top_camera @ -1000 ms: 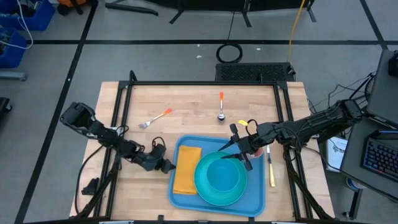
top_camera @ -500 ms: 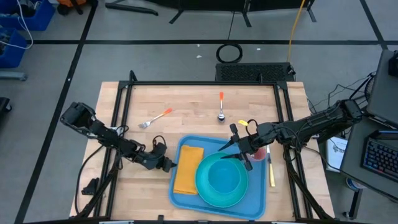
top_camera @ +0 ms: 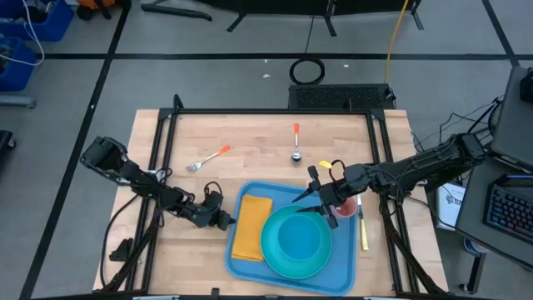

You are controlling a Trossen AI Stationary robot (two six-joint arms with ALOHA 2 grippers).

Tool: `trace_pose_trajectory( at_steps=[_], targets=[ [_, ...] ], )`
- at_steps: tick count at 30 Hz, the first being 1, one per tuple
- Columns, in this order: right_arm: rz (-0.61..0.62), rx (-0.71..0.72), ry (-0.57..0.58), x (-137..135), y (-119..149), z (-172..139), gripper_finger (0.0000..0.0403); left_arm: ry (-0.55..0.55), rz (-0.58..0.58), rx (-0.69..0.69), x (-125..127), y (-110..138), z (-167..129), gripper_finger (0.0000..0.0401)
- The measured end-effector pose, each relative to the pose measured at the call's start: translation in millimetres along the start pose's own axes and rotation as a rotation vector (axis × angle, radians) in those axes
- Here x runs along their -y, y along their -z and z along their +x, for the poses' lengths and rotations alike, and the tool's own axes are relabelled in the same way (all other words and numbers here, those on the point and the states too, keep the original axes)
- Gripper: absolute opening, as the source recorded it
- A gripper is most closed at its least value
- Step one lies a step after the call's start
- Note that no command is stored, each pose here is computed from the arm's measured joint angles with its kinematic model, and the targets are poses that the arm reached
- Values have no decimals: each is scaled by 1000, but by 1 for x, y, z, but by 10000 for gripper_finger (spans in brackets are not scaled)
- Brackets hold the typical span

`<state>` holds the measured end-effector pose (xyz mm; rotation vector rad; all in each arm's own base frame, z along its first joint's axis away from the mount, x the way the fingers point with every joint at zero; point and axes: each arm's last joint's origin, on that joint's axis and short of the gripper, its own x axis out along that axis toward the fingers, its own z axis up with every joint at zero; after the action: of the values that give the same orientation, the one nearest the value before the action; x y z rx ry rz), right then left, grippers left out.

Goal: Set up tray
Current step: Adjust the blue serving tray

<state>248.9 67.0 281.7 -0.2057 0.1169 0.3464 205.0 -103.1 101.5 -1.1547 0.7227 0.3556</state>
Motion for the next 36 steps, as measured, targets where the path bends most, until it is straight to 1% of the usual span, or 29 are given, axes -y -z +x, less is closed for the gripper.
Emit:
trace_pose_trajectory(
  at_steps=[13,36],
  targets=[
    [0,-4,-1,0,0,0,125,-23,-3,5,-3,5,-1,18],
    [0,-6,-1,0,1,0,125,-45,-30,56,-7,26,-9,18]
  ],
)
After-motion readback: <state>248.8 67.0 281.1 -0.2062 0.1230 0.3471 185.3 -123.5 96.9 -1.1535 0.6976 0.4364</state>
